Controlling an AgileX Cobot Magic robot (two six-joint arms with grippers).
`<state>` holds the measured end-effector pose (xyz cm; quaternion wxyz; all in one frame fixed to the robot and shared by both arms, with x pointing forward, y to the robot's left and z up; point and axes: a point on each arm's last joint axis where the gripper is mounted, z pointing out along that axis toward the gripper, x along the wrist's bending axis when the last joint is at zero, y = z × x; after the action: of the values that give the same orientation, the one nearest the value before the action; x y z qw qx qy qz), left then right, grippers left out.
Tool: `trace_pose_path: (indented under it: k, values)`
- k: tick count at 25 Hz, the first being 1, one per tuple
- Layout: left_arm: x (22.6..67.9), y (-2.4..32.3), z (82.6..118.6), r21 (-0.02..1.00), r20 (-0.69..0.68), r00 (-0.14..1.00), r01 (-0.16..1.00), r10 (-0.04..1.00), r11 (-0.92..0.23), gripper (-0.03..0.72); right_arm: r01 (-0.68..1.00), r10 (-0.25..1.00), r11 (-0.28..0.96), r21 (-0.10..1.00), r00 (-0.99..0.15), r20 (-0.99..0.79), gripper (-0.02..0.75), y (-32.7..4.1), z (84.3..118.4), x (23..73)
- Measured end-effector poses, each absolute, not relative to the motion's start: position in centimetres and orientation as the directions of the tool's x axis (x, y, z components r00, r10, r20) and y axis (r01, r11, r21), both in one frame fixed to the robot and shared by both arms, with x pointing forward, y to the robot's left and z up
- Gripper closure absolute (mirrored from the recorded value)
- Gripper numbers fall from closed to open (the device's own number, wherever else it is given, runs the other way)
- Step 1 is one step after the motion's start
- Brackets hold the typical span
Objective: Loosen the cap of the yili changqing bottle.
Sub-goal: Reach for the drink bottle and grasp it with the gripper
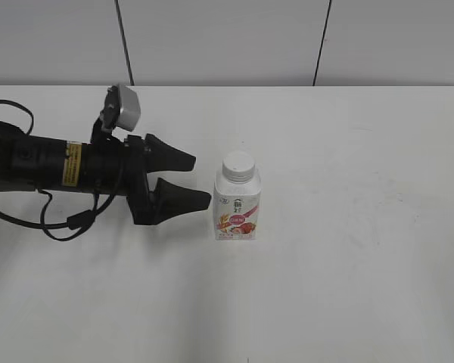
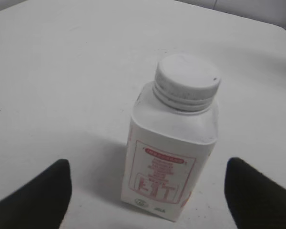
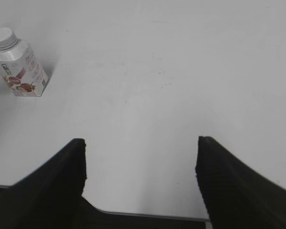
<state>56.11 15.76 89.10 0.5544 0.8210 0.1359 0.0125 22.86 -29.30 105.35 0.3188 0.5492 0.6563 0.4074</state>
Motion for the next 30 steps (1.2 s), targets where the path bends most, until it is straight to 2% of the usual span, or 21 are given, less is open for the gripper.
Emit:
trace_pose_path:
  k: [7,14,17,22,25,30]
  values:
    - [56.4,13.0,88.2,0.908,-0.119,0.978,0.177,0.173,-0.381,0.093,0.461,0.981,0.065,0.885,-0.194,0.029,0.172,-29.3,105.3,22.9]
    - [56.9,11.6,87.7,0.905,-0.104,0.983,0.156,0.151,-0.395,0.103,0.461,0.981,0.065,0.885,-0.194,0.029,0.172,-29.3,105.3,22.9]
    - [56.9,11.5,87.6,0.901,-0.1,0.983,0.155,0.155,-0.405,0.14,0.461,0.981,0.065,0.885,-0.194,0.029,0.172,-29.3,105.3,22.9]
    - [56.9,11.5,87.6,0.899,-0.097,0.983,0.155,0.158,-0.409,0.253,0.457,0.98,0.057,0.888,-0.193,0.036,0.172,-29.3,105.5,22.8]
    - [56.9,11.5,87.6,0.899,-0.097,0.983,0.155,0.159,-0.41,0.267,0.482,0.98,0.06,0.874,-0.193,0.039,0.172,-29.2,106.3,23.3]
    - [56.9,11.5,87.6,0.898,-0.094,0.984,0.15,0.153,-0.414,0.269,0.607,0.981,0.075,0.791,-0.187,0.051,0.172,-28.8,108.3,26.6]
